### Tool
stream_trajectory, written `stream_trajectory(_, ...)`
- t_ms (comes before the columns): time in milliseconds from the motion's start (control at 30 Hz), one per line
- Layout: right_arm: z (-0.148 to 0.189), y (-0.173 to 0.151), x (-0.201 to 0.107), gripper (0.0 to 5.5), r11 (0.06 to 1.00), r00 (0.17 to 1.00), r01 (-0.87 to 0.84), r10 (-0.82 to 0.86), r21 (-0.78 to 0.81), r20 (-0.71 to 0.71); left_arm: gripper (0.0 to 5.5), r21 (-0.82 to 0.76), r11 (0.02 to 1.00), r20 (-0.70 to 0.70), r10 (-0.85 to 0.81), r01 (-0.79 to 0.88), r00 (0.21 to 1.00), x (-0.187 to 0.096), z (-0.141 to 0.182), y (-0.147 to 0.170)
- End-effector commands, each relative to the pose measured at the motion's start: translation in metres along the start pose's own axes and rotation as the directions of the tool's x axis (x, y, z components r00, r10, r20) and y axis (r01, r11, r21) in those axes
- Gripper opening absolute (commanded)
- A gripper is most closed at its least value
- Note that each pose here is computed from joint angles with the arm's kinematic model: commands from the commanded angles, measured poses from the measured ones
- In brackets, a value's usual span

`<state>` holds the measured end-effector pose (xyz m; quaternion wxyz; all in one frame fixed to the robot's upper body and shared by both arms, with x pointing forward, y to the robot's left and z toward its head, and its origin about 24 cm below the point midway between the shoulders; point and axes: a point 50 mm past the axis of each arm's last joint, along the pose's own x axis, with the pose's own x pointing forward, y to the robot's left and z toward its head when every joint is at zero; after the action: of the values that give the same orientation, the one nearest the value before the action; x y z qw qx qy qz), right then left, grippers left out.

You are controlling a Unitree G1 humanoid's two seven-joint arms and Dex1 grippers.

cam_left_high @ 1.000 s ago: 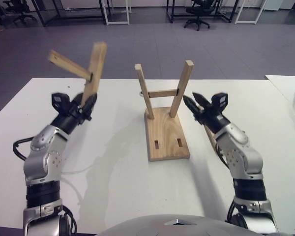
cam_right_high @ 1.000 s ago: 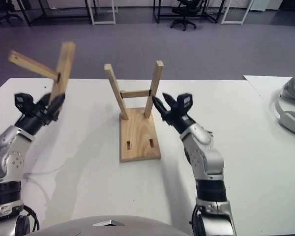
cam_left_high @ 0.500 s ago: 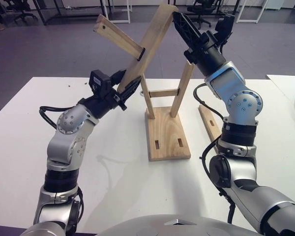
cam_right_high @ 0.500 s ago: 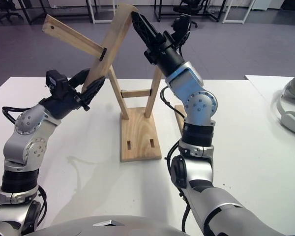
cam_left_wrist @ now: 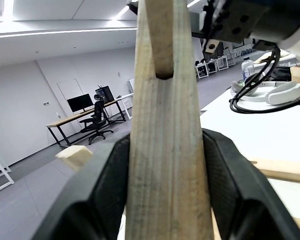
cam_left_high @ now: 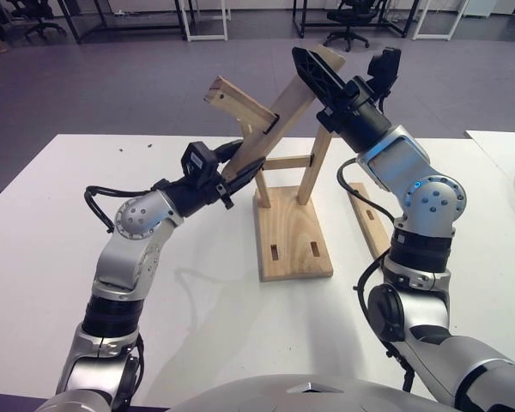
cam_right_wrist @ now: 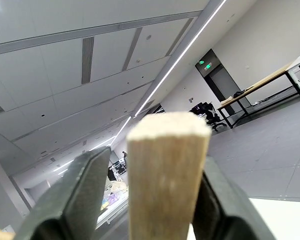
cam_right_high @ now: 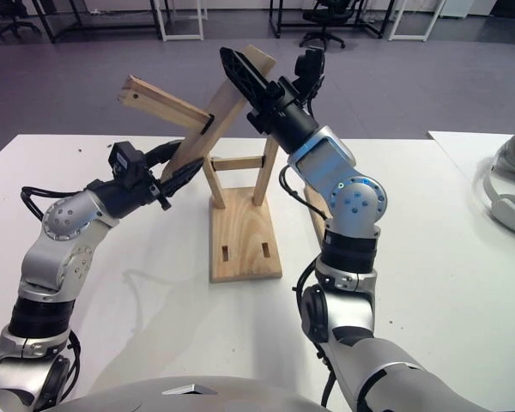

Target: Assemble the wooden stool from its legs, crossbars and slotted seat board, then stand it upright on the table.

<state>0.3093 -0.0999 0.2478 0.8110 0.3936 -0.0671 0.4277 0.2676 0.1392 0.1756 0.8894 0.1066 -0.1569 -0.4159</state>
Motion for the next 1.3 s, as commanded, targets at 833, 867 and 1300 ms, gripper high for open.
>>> stream_trajectory(833, -0.03, -0.035, -0.186, 1.03, 0.585, 0.628, 0.772, -0.764, -0.25, 0.151, 4.45, -0.101, 0.989, -0.186, 0.084, -0.104, 0.979, -0.021, -0.043, -0.029)
stream_trajectory(867, -0.031, -0.033, -0.181, 1.04, 0.582, 0.637, 0.759, -0.756, -0.291, 0.151, 4.45, -0.098, 0.989, -0.187, 0.087, -0.107, 0.978, -0.02, -0.043, -0.029)
stream_trajectory(1300, -0.098, -0.054, -0.167, 1.05, 0.403, 0.423, 0.608, -0.893, -0.684, -0.151, 4.45, -0.068, 0.993, -0.175, 0.084, -0.097, 0.981, -0.014, -0.037, -0.026)
